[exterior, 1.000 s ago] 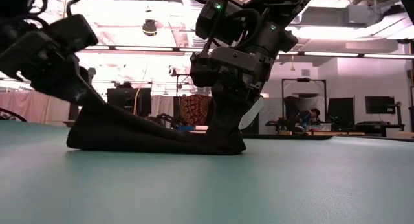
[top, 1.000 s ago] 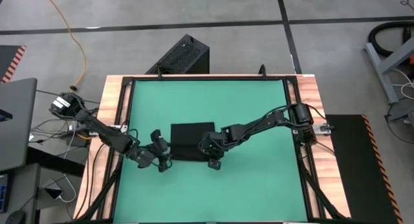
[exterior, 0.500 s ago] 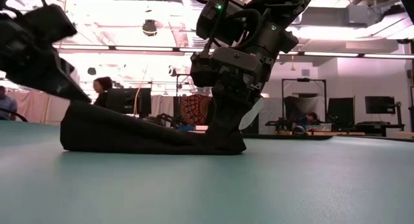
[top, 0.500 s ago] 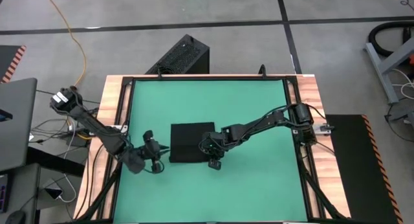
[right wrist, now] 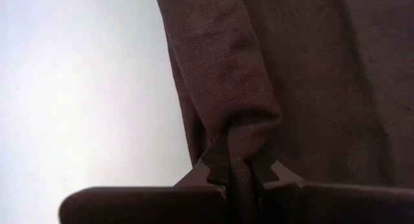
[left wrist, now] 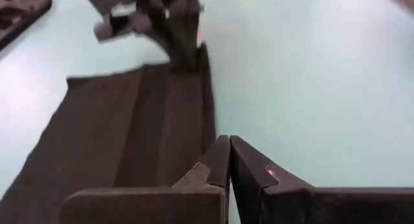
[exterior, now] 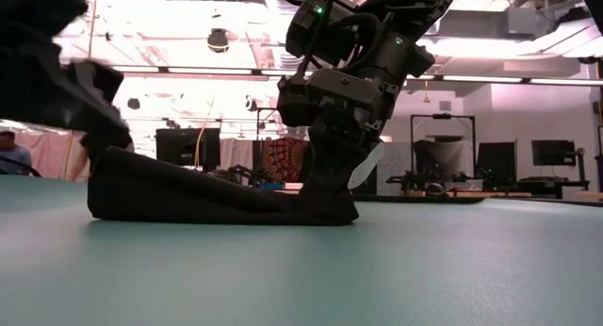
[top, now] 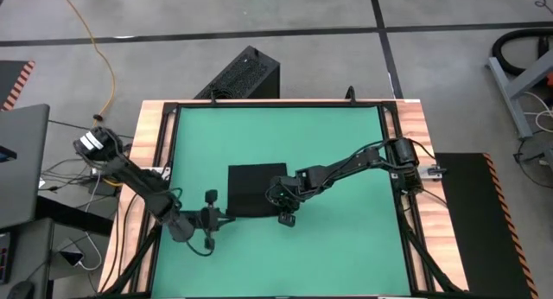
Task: Roll towel
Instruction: Roll the black towel
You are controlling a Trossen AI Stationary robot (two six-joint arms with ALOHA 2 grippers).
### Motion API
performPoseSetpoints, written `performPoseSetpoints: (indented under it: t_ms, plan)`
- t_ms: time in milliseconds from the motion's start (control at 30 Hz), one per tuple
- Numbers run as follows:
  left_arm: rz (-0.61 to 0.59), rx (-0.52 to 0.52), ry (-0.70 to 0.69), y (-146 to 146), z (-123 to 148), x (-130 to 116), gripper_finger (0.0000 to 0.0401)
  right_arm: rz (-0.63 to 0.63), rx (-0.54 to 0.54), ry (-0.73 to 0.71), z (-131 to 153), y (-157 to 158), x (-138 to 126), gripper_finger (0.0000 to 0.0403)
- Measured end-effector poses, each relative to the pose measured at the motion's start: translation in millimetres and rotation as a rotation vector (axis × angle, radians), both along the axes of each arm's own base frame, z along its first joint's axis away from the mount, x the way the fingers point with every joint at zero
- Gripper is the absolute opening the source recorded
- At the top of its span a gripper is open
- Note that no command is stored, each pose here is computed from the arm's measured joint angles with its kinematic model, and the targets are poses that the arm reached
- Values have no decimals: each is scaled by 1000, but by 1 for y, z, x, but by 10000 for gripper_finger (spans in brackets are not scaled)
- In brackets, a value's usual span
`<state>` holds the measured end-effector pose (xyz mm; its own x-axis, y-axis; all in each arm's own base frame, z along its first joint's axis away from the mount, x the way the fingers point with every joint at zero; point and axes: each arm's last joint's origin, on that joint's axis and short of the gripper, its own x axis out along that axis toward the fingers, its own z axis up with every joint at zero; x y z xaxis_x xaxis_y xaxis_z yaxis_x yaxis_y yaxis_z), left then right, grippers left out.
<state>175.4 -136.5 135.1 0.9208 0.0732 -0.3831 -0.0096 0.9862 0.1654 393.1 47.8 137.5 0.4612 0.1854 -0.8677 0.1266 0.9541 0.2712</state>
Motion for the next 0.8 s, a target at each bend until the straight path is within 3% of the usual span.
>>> performPoseSetpoints:
  t_ms: [267, 800]
  plan:
    - [102, 26, 68, 8, -20, 7, 0, 0, 1, -3, 0, 0, 0, 26]
    - [231, 22, 161, 29, -29, 11, 0, 13, -5, -20, 1, 0, 1, 38]
